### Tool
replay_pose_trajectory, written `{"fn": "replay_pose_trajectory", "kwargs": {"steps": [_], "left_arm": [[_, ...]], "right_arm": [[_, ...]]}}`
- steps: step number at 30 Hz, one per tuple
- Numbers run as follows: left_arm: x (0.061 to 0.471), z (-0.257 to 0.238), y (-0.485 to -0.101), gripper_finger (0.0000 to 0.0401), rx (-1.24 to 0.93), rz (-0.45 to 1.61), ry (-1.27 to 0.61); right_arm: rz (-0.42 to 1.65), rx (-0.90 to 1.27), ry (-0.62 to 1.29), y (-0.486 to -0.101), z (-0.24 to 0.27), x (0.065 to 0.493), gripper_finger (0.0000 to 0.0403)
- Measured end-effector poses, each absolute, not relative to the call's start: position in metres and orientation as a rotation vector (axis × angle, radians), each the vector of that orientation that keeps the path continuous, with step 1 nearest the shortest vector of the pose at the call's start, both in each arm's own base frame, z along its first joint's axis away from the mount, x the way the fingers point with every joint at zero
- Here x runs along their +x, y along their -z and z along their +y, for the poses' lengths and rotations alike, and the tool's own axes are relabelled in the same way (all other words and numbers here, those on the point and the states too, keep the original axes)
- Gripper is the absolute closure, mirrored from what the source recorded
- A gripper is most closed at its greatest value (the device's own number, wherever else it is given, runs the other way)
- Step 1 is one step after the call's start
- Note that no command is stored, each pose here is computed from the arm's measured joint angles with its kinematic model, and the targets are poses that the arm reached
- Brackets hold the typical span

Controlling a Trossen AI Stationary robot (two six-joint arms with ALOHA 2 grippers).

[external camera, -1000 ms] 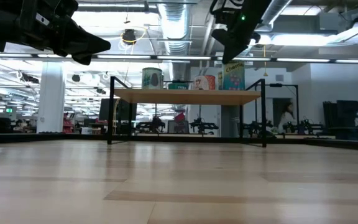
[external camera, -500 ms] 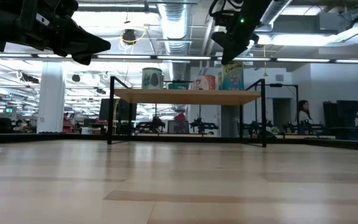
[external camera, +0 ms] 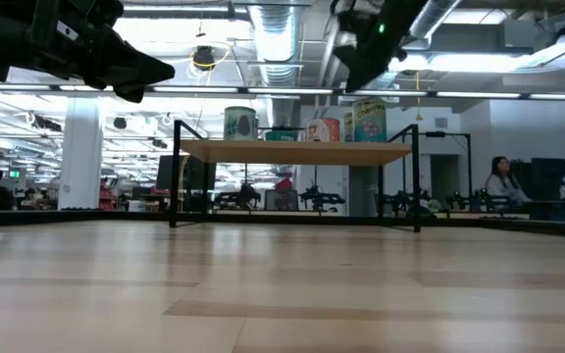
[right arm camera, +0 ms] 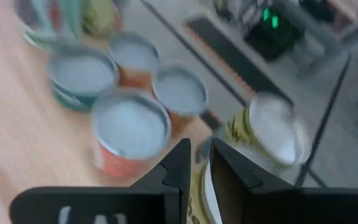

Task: Pick and place cans onto a shelf
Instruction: Return to Home Position

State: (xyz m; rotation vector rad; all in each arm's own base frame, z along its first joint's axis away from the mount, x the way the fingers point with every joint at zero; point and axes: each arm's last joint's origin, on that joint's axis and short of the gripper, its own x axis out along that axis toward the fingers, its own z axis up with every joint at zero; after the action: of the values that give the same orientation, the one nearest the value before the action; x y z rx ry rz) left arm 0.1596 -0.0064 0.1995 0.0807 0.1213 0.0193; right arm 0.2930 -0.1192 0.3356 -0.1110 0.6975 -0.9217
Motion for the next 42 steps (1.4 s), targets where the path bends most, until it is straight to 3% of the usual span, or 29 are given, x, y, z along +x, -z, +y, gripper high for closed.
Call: {"fn": "replay_pose_trajectory", "kwargs": {"steps": [6, 12, 22, 34, 42], "left_arm": [[0.159, -0.006, -0.199, 0.0401, 0.078, 0.131, -0.018], [0.159, -0.007, -0.197, 0.0401, 0.066, 0.145, -0.007], [0.159, -0.007, -0.198, 0.0401, 0.067, 0.135, -0.008], [0.160, -0.007, -0.200, 0.0401, 0.073, 0.114, -0.008], [0.158, -0.007, -0.203, 0.0401, 0.076, 0.087, -0.007]], "right_arm": [[0.675, -0.214, 0.824, -0.360, -0.090, 0.276, 0.0329], [0.681, -0.162, 0.834, -0.342, -0.082, 0.235, 0.0393], [0.667, 0.003, 0.847, -0.285, -0.108, 0.203, 0.0396], [0.640, 0.036, 0.830, -0.269, -0.129, 0.215, 0.0392], [0.613, -0.031, 0.750, -0.280, -0.109, 0.217, 0.0397]]}}
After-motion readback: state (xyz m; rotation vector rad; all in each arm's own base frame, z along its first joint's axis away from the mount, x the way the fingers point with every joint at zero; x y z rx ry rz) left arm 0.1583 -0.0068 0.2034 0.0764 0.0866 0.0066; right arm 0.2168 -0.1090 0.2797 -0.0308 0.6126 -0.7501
